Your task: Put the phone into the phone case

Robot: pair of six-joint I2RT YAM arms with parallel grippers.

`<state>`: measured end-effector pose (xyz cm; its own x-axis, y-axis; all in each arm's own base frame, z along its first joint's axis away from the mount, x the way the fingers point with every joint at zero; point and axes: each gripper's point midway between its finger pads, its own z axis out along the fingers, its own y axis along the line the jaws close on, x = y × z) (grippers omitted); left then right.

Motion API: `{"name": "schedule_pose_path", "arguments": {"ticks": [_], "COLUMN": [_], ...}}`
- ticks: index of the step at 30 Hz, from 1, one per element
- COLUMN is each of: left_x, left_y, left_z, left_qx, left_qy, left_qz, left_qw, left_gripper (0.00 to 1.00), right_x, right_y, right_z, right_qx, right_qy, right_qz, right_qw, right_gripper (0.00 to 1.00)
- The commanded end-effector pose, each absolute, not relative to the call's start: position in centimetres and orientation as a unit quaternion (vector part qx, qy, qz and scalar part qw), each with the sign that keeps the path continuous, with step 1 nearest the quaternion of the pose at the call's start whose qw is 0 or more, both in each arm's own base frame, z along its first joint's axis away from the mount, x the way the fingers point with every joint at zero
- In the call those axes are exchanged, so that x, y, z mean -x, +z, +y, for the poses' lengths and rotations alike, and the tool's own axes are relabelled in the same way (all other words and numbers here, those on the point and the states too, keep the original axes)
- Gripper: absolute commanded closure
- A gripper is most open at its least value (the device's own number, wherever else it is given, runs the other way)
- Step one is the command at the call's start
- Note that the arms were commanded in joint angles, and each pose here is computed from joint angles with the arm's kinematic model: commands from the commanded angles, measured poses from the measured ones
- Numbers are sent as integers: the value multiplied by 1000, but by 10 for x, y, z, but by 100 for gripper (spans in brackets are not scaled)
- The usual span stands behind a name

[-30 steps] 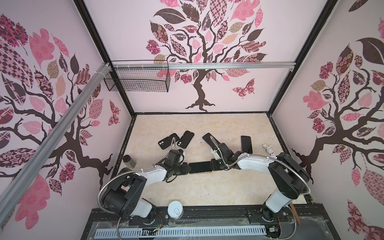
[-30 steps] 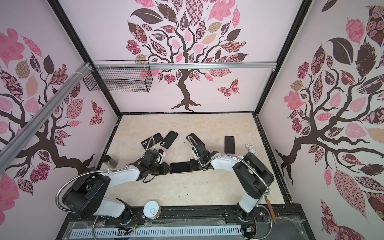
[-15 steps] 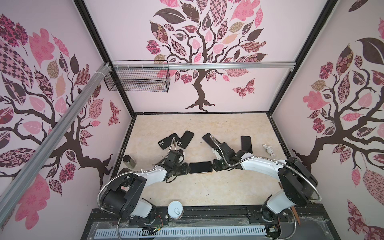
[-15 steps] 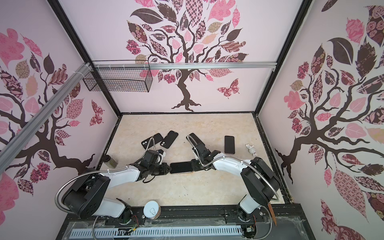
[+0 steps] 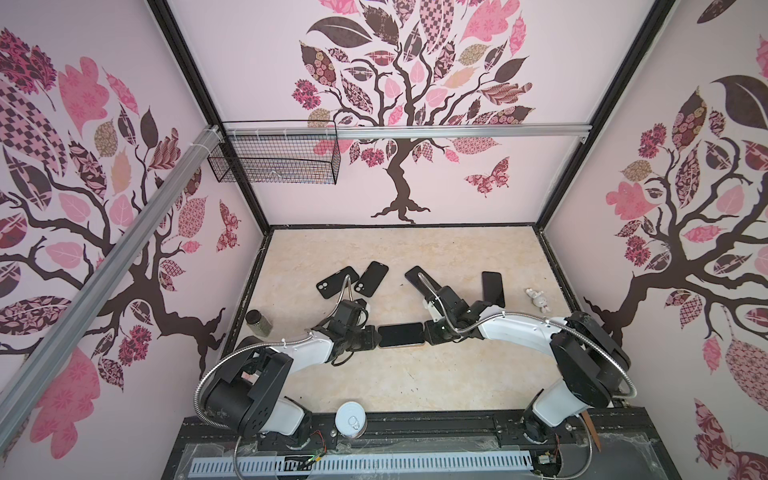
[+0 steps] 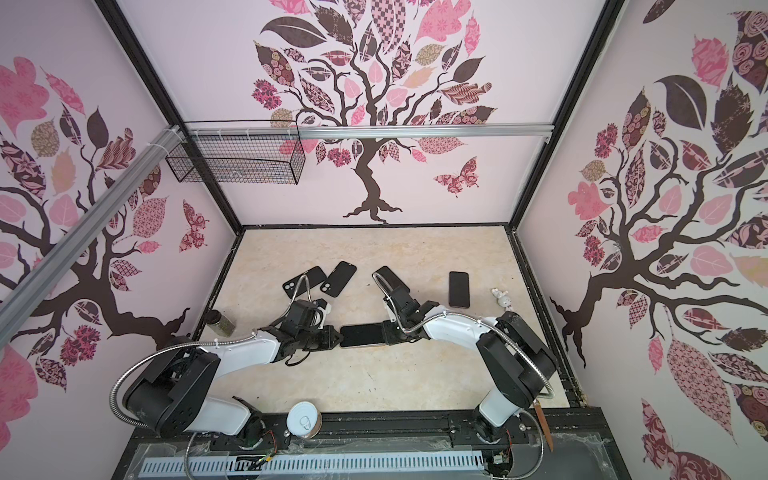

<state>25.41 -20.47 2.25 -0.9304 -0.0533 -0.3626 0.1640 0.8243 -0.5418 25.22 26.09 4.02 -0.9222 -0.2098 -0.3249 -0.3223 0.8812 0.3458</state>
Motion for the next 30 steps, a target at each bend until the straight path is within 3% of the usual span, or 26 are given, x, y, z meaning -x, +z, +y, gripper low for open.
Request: {"name": "schedule_pose_path", "arguments": {"ticks": [1, 30], "left_x": [-243, -241], "left_y": [13, 8], "left_z": [-201, -201], "left_qx": [-37, -34], "left_qy": [-285, -285], "left_qz": [943, 944], "left_qw": [168, 163], "left_gripper": [83, 82], "right_x": [-250, -226], "right_y": [33, -27], "right_z": [263, 258], "right_qx": [148, 167], "right_qy": [196, 122], "right_qz": [961, 976], "right_qw": [126, 68], "right_gripper": [75, 82]}}
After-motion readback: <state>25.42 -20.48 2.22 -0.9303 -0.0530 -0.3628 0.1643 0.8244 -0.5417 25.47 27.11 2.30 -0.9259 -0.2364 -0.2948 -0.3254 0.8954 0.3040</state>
